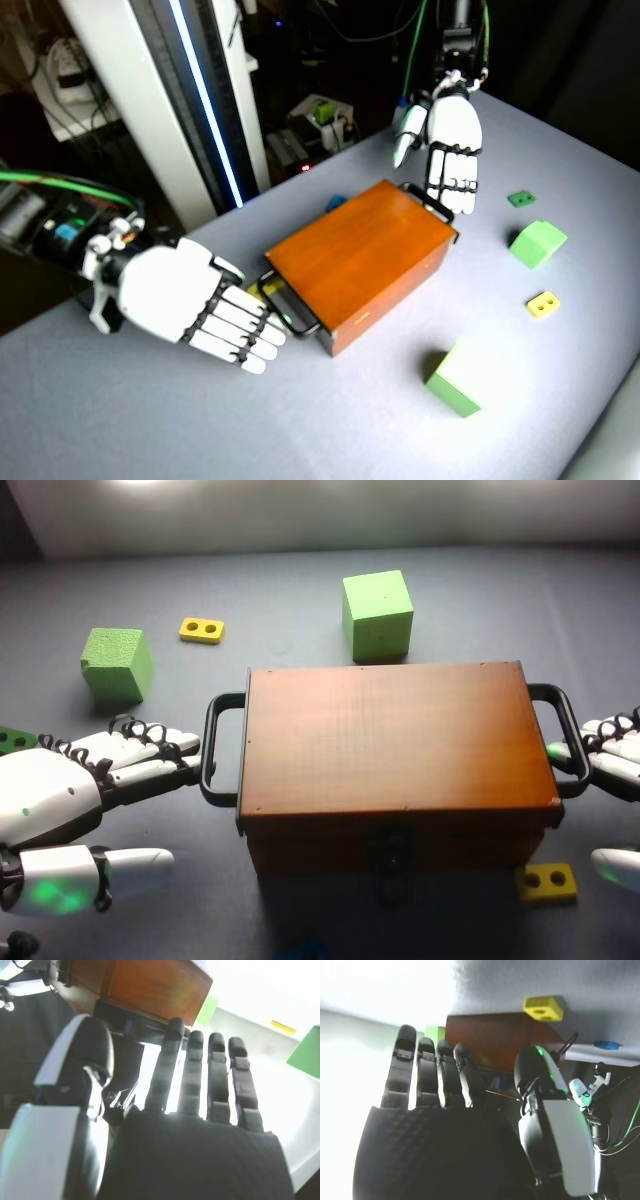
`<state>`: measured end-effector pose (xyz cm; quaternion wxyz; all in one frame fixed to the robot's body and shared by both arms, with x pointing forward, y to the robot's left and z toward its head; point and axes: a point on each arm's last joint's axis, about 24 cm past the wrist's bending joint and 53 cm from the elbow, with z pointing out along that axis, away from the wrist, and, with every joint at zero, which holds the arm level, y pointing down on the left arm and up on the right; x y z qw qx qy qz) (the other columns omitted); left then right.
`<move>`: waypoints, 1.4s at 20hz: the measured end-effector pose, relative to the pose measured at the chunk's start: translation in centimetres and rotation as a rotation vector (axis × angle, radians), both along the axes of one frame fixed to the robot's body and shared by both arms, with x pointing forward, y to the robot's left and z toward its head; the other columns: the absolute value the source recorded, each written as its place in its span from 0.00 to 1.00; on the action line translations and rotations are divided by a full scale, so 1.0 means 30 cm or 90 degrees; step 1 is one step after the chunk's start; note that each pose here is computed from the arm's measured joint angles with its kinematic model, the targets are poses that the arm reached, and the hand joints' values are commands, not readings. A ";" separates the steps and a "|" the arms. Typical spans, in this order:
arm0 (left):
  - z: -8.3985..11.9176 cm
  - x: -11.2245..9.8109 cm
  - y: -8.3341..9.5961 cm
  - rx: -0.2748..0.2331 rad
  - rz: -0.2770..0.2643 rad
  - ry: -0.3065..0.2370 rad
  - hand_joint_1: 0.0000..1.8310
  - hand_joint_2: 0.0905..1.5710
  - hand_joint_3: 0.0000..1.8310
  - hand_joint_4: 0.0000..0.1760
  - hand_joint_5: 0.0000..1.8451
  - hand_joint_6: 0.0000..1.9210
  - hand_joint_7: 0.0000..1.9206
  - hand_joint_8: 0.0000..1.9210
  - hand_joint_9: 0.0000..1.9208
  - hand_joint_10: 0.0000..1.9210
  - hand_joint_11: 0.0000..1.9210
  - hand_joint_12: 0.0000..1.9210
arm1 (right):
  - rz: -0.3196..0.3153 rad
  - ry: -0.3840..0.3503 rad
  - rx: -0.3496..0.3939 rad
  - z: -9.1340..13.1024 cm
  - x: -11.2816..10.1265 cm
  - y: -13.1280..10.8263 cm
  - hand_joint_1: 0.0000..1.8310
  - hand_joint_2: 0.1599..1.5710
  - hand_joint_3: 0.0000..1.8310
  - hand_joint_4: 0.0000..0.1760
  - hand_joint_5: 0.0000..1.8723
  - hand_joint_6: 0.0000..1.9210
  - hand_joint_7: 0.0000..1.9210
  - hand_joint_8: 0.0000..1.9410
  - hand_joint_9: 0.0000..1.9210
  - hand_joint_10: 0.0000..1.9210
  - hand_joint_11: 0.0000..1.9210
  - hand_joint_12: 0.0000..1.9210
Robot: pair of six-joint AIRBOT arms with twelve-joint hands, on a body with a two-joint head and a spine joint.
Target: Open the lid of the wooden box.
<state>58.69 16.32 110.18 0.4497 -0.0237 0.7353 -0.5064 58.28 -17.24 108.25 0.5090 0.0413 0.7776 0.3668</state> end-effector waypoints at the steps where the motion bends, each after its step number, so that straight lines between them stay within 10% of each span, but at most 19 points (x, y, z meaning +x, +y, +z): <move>1: 0.007 0.000 -0.002 -0.004 -0.001 -0.004 0.03 0.93 0.01 0.00 0.04 0.00 0.00 0.00 0.00 0.00 0.00 0.00 | -0.001 -0.003 0.004 0.008 -0.001 0.001 0.15 0.87 0.00 0.00 0.02 0.00 0.00 0.00 0.00 0.00 0.00 0.13; 20: 0.278 0.085 -0.010 -0.076 0.018 -0.159 0.08 0.92 0.00 0.00 0.11 0.01 0.00 0.00 0.00 0.00 0.00 0.00 | -0.026 -0.132 0.079 0.215 0.032 -0.022 0.04 0.88 0.00 0.00 0.00 0.00 0.00 0.00 0.00 0.00 0.00 0.00; 28: 0.346 0.152 -0.019 -0.108 0.034 -0.200 0.15 0.90 0.00 0.00 0.14 0.00 0.02 0.00 0.00 0.00 0.00 0.00 | -0.048 -0.183 0.116 0.291 0.100 -0.030 0.18 0.89 0.00 0.00 0.00 0.00 0.00 0.00 0.00 0.00 0.00 0.07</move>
